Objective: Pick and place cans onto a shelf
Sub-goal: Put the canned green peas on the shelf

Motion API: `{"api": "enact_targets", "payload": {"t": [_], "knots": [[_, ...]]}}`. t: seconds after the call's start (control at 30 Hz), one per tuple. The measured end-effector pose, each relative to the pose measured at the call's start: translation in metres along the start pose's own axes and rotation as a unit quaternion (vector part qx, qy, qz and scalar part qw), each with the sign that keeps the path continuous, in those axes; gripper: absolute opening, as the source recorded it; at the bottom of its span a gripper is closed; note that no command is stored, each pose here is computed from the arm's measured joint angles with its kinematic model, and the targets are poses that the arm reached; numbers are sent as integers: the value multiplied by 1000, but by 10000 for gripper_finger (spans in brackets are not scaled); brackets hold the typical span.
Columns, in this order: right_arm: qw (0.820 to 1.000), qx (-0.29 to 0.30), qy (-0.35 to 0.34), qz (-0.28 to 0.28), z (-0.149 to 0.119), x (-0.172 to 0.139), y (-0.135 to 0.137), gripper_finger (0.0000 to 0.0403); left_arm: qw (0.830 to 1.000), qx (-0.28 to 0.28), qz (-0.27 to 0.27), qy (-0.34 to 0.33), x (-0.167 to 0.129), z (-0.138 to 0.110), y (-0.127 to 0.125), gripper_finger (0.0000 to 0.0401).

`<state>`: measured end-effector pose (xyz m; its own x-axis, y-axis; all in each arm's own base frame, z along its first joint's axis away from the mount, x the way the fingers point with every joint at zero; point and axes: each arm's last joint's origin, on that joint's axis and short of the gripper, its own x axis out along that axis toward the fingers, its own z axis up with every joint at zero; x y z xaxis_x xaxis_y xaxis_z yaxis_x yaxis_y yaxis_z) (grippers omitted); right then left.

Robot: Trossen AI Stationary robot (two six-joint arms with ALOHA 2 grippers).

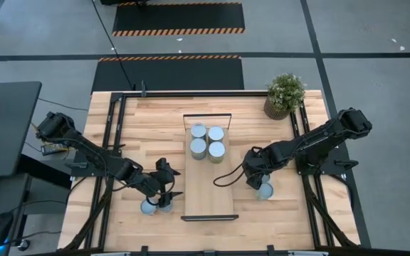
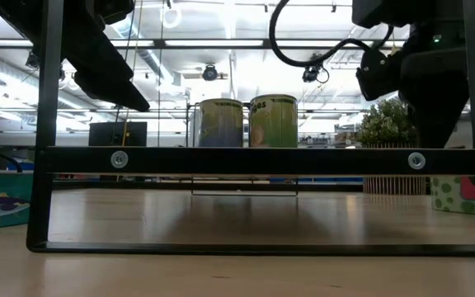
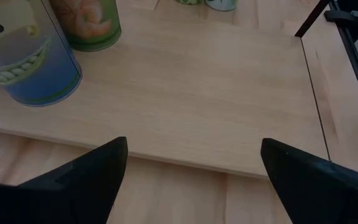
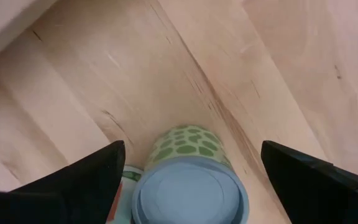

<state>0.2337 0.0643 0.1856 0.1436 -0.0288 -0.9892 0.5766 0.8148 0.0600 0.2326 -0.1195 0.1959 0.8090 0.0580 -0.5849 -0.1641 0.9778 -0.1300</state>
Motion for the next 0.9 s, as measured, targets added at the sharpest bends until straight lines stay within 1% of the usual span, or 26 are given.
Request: {"api": "enact_targets", "payload": {"t": [0.27,0.43,0.6,0.7,0.9], "knots": [[1000,23,12,-12,-4,6,-3,384,1000,1,1,2,0,0,0,375],[999,24,23,-20,-12,16,-7,384,1000,2,3,4,0,-1,1,375],[999,20,27,-23,-14,18,-9,381,1000,3,3,5,0,-1,1,375],[999,10,32,-22,-14,18,-9,365,1000,3,3,5,0,-1,1,375],[999,1,42,-21,-14,18,-10,309,1000,3,3,5,0,-1,1,375]]}}
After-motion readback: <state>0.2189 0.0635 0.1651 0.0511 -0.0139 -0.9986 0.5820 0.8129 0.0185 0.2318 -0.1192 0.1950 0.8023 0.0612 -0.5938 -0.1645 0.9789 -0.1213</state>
